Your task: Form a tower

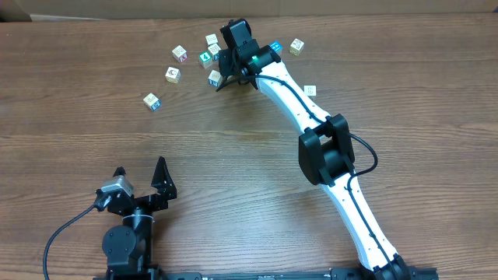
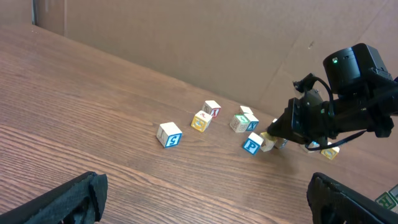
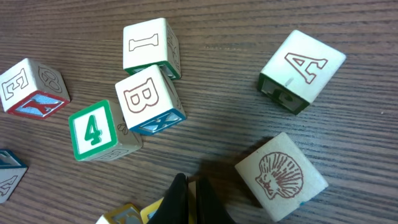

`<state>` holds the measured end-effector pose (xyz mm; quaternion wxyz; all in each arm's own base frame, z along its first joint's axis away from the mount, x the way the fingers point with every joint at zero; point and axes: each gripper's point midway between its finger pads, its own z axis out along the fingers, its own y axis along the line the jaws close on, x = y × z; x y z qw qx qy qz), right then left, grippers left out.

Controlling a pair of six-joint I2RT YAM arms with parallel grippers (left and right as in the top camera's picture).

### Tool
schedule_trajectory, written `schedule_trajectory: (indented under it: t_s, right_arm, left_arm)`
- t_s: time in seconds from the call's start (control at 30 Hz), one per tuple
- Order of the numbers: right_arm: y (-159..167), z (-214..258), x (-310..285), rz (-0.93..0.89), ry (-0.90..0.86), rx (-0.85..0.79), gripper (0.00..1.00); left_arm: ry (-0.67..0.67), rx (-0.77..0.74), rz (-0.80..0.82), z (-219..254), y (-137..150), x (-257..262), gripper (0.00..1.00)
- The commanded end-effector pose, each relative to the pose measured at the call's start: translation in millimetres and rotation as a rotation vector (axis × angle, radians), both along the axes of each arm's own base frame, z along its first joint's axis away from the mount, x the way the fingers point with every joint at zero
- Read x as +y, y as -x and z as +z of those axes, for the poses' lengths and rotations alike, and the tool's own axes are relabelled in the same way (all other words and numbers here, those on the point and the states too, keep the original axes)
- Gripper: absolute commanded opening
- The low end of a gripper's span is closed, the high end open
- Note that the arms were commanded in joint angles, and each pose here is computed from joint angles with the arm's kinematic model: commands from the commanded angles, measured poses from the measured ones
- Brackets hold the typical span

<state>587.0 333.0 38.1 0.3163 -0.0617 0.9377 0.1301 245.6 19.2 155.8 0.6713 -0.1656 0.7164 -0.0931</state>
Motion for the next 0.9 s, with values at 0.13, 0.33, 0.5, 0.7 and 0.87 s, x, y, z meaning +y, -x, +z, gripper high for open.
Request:
schedule_trajectory:
  t_s: [0.13, 0.33, 0.5, 0.7, 0.87]
  right_arm:
    - [4, 0, 0, 0.013, 0.000, 0.024, 0.04]
    - [24, -12, -13, 0.010, 0.054, 0.119, 0.05]
    - [44, 3, -25, 0.023, 0.104, 0.187, 0.04]
    - [78, 28, -45, 0.029, 0.165, 0.290, 0.04]
    - [94, 37, -54, 0.028, 0.192, 0.338, 0.08]
  left_arm:
    - [0.006, -0.007, -0.008, 1, 0, -2, 1.00]
    - [0.006, -0.007, -0.008, 1, 0, -2, 1.00]
    - [0.006, -0.007, -0.008, 1, 0, -2, 0.99]
    - [0.006, -0.007, -0.008, 1, 0, -2, 1.00]
    - [0.006, -0.007, -0.008, 1, 0, -2, 1.00]
